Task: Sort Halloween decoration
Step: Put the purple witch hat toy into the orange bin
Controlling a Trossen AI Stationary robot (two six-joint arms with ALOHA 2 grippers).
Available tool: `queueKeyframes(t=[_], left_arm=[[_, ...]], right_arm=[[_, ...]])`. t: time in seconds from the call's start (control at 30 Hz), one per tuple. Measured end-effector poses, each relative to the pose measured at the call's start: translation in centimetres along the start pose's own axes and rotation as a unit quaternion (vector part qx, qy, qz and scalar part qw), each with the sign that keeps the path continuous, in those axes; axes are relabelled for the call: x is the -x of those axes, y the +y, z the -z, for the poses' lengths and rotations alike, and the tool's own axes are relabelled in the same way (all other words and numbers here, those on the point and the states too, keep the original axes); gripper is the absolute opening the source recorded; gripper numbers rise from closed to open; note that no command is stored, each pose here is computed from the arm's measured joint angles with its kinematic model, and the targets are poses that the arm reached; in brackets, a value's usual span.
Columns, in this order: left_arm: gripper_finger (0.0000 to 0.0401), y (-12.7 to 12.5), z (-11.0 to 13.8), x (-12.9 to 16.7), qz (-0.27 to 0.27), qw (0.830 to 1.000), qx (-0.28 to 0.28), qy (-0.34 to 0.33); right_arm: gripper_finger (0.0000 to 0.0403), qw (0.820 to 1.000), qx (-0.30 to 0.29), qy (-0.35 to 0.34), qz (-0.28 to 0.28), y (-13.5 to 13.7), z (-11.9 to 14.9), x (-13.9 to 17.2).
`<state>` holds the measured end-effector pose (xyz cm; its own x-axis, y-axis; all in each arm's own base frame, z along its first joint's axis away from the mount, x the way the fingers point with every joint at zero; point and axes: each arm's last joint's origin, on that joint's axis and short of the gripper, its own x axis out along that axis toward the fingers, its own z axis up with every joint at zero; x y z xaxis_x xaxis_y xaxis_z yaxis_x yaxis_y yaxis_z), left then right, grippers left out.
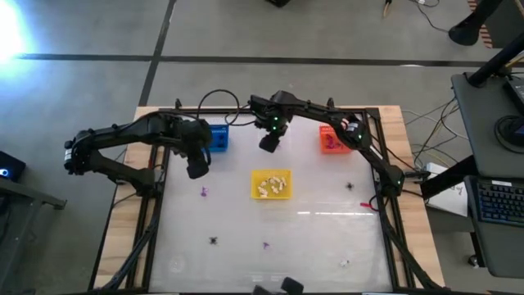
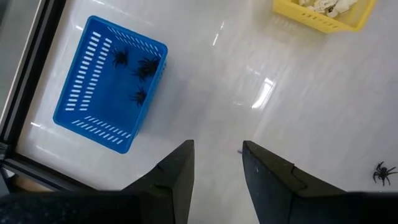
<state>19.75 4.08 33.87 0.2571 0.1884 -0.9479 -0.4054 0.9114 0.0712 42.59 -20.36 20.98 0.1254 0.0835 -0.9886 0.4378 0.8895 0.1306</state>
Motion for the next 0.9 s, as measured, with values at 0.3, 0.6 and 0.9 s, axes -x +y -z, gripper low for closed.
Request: queueKeyframes(t=[0.3, 0.6, 0.9], left_arm=[[0.0119, -0.1, 0.1, 0.1, 0.002, 1.000, 0.003, -0.002], [0.0119, -0.1, 0.1, 0.1, 0.002, 1.000, 0.003, -0.002], [0.0119, -0.1, 0.0, 0.1, 0.002, 1.000, 0.004, -0.004]], right_arm=[[0.0169, 0.999, -0.026, 0.031, 0.001, -2.3, 0.9, -3.8], [0.0169, 1.000, -0.023, 0.012, 0.001, -2.4, 0.6, -4.4], [0.0132, 1.000, -0.016, -0.010, 0.002, -2.4, 0.2, -4.5]])
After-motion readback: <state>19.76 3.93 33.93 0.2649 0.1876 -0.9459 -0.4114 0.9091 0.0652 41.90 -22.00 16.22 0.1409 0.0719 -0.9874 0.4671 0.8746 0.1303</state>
